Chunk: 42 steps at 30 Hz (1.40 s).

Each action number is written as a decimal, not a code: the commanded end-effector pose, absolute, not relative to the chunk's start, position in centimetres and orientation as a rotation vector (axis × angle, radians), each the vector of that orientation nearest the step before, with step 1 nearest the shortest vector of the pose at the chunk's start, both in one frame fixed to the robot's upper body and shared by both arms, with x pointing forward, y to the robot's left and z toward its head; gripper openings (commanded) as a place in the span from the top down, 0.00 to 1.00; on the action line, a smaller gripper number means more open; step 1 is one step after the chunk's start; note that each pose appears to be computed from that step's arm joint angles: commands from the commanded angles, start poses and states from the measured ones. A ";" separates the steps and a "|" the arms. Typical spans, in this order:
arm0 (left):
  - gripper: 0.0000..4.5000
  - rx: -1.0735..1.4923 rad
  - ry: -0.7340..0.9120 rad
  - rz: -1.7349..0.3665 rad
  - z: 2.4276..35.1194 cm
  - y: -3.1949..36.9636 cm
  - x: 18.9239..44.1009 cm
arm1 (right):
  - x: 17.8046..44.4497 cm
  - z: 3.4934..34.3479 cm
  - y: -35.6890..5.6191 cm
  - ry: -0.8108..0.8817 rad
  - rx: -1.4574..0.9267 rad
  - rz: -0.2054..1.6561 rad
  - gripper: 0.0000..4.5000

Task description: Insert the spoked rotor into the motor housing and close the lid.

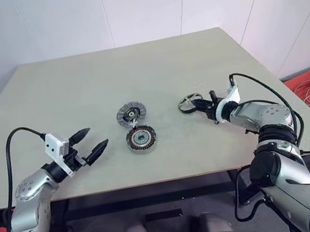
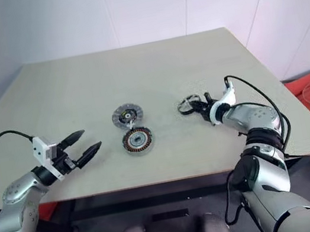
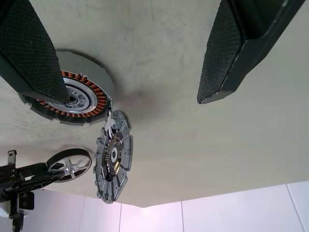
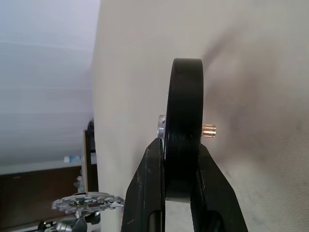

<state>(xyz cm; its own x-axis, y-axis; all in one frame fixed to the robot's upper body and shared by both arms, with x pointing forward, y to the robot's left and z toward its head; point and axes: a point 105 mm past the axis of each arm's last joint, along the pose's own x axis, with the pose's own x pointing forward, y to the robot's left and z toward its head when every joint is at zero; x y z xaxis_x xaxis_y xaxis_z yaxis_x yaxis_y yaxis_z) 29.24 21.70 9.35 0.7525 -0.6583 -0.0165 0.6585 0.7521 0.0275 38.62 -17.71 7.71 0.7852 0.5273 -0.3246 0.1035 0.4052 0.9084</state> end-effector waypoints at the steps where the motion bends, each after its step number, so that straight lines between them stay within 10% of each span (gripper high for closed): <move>1: 0.00 0.062 -0.039 -0.715 10.5 21.8 29.5 | 38.5 11.7 -17.6 0.561 1.138 0.418 0.92; 20: 0.00 0.047 -0.031 -0.730 10.4 21.8 29.1 | 30.2 14.5 -4.2 0.758 1.111 0.992 0.92; 42: 0.00 0.061 -0.033 -0.695 10.5 22.3 28.3 | 30.0 12.0 -1.5 1.028 1.156 0.939 0.92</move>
